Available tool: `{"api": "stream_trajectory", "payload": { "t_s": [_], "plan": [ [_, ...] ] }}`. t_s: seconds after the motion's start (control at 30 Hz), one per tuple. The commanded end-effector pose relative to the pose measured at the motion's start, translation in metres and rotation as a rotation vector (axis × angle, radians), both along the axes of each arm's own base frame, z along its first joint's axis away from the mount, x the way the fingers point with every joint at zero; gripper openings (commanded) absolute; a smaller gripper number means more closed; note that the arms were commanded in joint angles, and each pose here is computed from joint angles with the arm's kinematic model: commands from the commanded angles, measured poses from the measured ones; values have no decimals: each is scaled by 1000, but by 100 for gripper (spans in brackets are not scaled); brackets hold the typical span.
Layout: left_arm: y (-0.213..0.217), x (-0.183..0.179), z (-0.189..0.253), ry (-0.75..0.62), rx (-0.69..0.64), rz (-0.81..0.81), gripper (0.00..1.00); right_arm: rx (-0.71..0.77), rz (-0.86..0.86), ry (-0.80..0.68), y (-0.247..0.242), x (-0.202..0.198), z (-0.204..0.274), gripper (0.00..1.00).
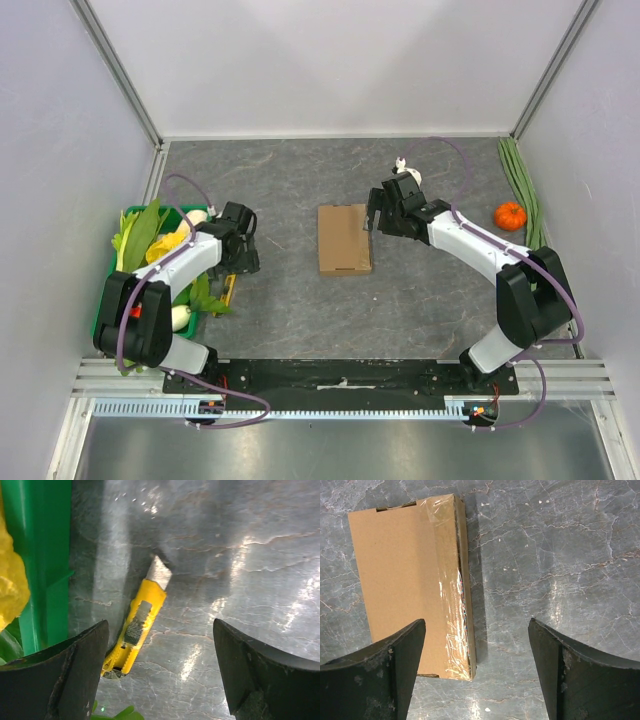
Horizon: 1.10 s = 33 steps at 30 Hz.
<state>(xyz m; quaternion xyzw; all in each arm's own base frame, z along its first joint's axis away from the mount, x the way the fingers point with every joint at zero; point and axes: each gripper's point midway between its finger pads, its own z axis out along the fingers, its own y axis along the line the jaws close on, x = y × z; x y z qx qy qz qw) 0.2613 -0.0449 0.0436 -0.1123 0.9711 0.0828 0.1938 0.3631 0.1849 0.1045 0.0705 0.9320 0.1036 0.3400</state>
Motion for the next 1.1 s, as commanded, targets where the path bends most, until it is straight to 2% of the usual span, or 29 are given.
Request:
{"api": "stream_trajectory", "payload": {
  "t_s": [0.0,0.4,0.53,0.7,0.83,0.97,1.07],
  "plan": [
    [4,-2,1,-25,-86,124,89,-3,0,-3,-1,1,0,90],
    [-19,-17,-21,66,-235,105,66,-15,4,-2,-3,0,-1,90],
    [-14,-21,-22,66,-209,103,66,-18,0,2,-6,-1,-2,90],
    [-7,-4,4,-18,-169,77,66,-16,1,6,-5,-1,-4,90],
    [8,2,16,-53,-86,93,71,-13,-5,6,-6,-1,-4,90],
    [24,1,12,-40,-2,113,78,-8,-7,19,-5,-3,-8,90],
    [16,-2,0,8,-39,103,79,-8,-11,22,-6,-4,-9,89]
  ]
}}
